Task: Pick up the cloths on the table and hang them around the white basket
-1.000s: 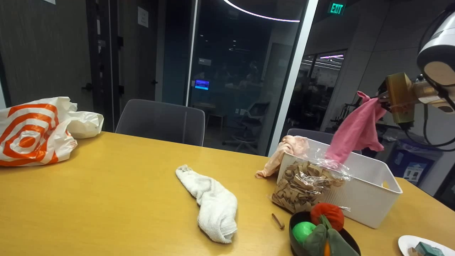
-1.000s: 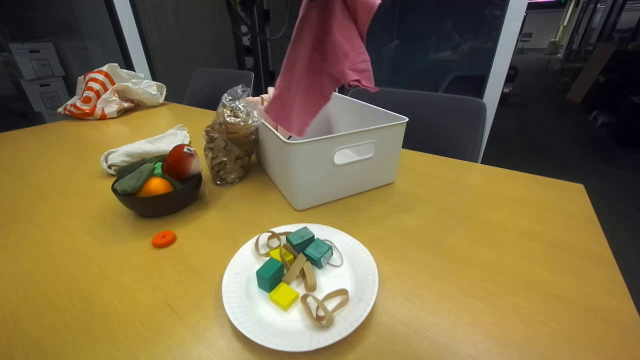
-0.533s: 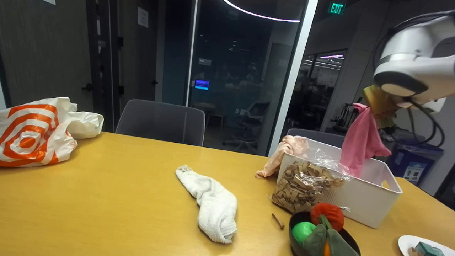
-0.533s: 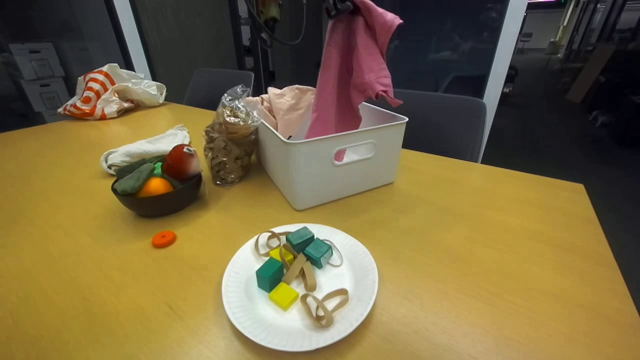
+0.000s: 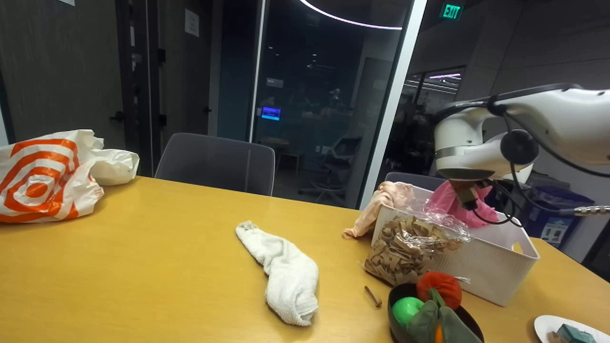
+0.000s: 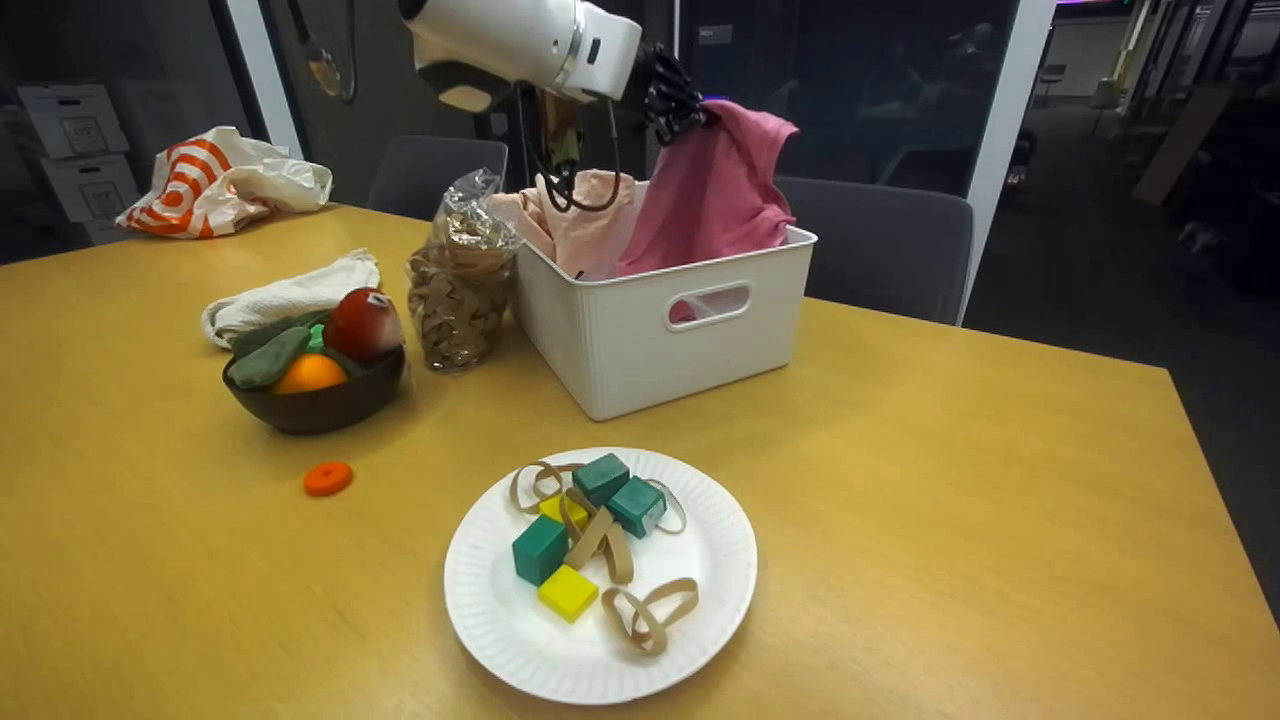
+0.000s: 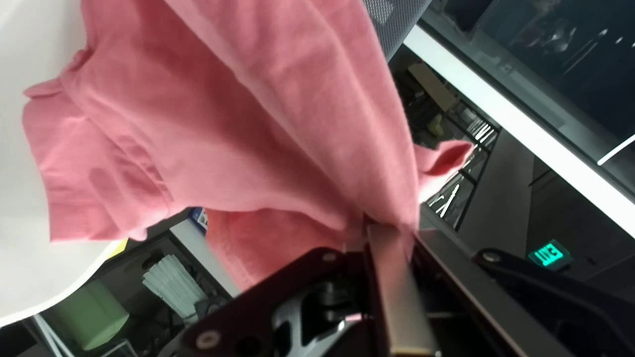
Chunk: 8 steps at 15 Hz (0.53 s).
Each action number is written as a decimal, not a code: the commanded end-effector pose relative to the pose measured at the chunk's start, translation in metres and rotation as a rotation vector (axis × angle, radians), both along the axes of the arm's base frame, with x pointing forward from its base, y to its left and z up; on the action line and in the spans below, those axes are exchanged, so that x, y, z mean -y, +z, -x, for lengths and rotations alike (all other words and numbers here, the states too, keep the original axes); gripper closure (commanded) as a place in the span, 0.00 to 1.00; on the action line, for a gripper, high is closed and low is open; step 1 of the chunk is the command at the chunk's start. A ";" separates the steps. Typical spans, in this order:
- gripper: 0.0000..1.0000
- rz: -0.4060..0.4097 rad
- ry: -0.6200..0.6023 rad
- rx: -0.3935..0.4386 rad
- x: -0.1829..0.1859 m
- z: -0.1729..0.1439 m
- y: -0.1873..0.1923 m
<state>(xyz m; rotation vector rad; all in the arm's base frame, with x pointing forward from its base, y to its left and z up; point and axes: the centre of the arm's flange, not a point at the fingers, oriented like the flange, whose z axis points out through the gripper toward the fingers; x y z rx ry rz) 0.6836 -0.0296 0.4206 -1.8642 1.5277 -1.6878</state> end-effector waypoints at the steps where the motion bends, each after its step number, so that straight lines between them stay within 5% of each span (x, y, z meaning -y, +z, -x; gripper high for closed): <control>1: 0.95 0.020 -0.089 0.115 0.006 -0.010 0.001; 4: 0.94 -0.017 -0.096 0.150 0.013 -0.011 0.000; 5: 0.75 -0.038 -0.100 0.163 0.014 -0.011 -0.001; 8: 0.60 -0.062 -0.117 0.200 0.019 -0.013 0.001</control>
